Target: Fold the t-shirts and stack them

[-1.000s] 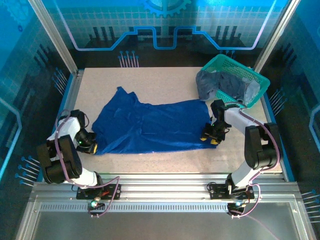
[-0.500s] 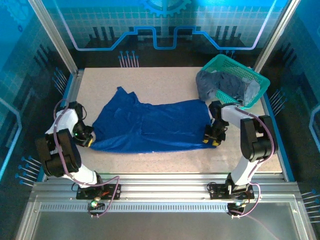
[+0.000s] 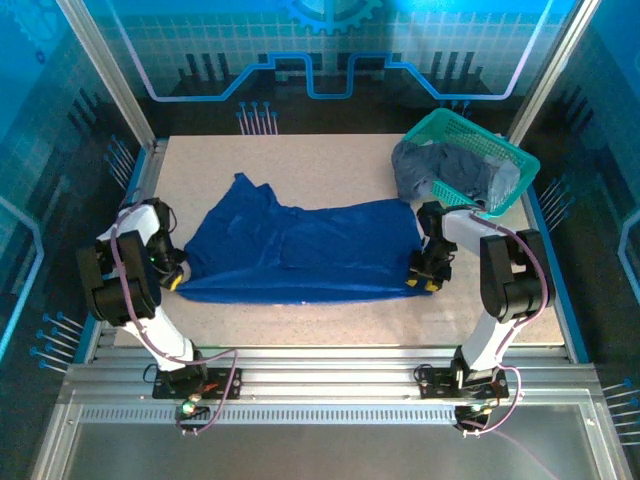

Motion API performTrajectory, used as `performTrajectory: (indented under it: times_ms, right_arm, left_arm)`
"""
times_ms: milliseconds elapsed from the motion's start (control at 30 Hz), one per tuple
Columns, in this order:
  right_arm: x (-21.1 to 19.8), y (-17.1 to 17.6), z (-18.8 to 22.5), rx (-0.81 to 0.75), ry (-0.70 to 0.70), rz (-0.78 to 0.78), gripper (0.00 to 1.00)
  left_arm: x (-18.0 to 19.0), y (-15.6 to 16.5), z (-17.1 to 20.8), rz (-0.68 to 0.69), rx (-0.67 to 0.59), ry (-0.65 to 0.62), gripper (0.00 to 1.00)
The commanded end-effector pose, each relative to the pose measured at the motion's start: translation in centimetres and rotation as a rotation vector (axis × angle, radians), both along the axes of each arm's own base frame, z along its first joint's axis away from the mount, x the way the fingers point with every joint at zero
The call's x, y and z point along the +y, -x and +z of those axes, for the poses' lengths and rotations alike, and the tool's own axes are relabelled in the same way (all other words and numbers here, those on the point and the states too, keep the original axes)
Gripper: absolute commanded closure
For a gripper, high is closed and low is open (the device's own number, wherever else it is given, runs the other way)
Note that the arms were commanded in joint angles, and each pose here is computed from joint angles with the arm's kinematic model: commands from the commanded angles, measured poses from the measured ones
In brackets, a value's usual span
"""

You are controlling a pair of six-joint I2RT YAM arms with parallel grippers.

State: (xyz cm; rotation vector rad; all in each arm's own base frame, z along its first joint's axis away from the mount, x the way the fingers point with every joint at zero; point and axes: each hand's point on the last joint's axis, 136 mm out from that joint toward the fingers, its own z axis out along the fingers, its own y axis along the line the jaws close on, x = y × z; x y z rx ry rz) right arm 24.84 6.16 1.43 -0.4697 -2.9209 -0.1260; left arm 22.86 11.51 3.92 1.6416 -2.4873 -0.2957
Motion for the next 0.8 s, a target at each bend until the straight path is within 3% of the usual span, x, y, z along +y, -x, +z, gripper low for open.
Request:
performTrajectory:
  times_ms: [0,100,167,567,767]
  right_arm:
    - [-1.0,0.1,-0.5,0.014,0.056,0.029,0.59]
    - [-0.9,0.0,-0.5,0.013,0.054,0.027,0.59]
    - [-0.8,-0.1,-0.5,0.010,0.049,0.025,0.59]
    - [-0.5,-0.5,-0.4,0.004,0.040,0.037,0.58]
    - [-1.6,-0.3,-0.4,0.015,0.069,0.032,0.58]
  left_arm:
    - [1.3,0.5,1.4,-0.068,0.046,-0.078,0.97]
    - [0.6,1.4,2.0,-0.061,0.014,-0.077,0.70]
    - [0.1,2.0,2.0,-0.040,-0.002,-0.056,0.62]
    - [-5.1,4.1,-0.1,0.240,-0.088,0.220,0.59]
    - [-3.9,3.1,5.8,0.119,-0.168,0.019,0.59]
